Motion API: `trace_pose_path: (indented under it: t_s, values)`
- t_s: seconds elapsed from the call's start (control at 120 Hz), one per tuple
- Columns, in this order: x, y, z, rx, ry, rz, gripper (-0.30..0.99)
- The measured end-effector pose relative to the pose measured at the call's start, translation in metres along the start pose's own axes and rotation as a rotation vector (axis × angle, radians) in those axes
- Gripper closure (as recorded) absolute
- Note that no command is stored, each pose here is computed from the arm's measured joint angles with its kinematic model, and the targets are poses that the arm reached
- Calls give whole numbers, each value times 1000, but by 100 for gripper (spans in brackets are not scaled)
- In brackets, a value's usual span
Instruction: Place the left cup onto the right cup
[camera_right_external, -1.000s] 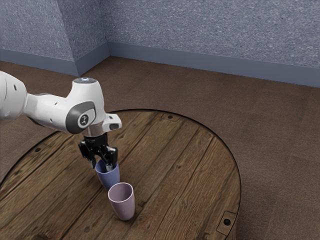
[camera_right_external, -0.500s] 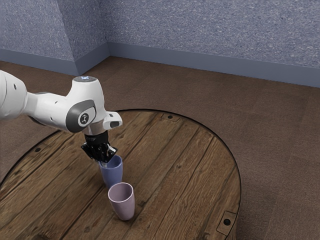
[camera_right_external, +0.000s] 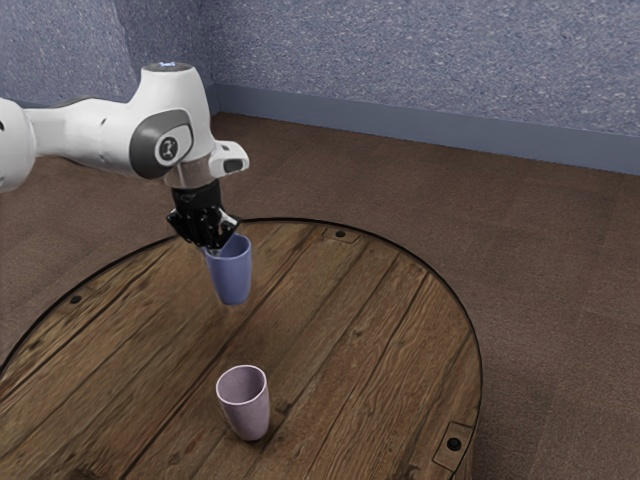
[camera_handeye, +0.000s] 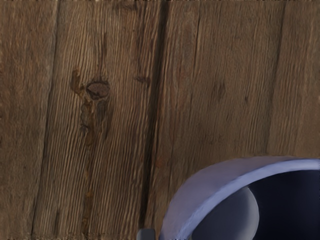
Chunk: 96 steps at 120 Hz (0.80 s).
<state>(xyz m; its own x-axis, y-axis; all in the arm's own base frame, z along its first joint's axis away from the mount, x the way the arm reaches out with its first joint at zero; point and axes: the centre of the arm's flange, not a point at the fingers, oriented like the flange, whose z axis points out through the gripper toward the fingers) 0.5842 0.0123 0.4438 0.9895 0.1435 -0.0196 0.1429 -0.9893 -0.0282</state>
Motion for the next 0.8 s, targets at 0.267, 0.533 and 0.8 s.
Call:
trace_pose_path:
  t_s: [0.267,0.533,0.8]
  values:
    - [-21,11,-23,-11,-22,20,78]
    - [-62,16,-49,-36,-26,43,78]
    - [-85,40,-51,-40,-42,89,78]
